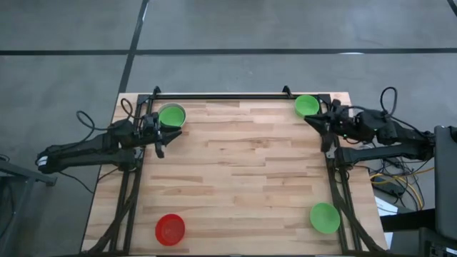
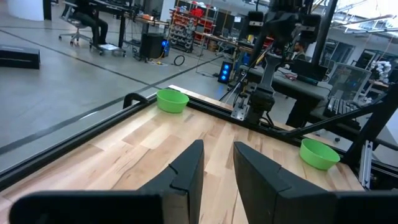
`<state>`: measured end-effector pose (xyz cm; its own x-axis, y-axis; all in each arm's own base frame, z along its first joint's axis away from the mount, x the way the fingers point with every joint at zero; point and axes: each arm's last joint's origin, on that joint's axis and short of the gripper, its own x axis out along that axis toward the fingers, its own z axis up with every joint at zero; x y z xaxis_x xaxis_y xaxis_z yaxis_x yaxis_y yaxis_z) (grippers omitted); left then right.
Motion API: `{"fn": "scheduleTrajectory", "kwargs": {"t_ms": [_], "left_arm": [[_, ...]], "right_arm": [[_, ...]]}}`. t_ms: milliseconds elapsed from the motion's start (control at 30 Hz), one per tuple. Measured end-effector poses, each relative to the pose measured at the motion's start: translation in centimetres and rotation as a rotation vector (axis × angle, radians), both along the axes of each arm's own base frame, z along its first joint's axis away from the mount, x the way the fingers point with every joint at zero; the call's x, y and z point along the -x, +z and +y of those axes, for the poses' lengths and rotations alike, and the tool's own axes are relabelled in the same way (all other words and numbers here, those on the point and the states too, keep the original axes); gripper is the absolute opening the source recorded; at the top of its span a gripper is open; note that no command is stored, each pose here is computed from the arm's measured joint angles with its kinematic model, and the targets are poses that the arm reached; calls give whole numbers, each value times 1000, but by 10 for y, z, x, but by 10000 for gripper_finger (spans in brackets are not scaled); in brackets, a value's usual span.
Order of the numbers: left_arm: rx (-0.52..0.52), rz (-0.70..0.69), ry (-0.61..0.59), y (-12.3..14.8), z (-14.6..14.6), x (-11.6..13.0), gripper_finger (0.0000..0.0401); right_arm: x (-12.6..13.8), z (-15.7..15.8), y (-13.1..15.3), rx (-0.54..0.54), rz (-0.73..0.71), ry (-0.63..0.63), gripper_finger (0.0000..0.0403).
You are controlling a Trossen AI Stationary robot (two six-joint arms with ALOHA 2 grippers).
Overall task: Nest bowls inside each other
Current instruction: Stack the top green bowl on the stacked green bowl
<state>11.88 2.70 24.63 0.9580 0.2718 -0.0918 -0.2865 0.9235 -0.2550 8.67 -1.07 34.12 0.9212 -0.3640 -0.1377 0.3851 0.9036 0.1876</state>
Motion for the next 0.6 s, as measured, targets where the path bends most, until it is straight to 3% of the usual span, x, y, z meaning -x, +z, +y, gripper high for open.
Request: {"fn": "scheduleTrajectory", "kwargs": {"t_ms": [367, 600], "left_arm": [[0, 0, 0, 0, 0, 0, 92], [0, 0, 0, 0, 0, 0, 92]], "right_arm": [[4, -8, 5, -164, 73, -239, 34], [-5, -18, 20, -191, 264, -361, 34]]}}
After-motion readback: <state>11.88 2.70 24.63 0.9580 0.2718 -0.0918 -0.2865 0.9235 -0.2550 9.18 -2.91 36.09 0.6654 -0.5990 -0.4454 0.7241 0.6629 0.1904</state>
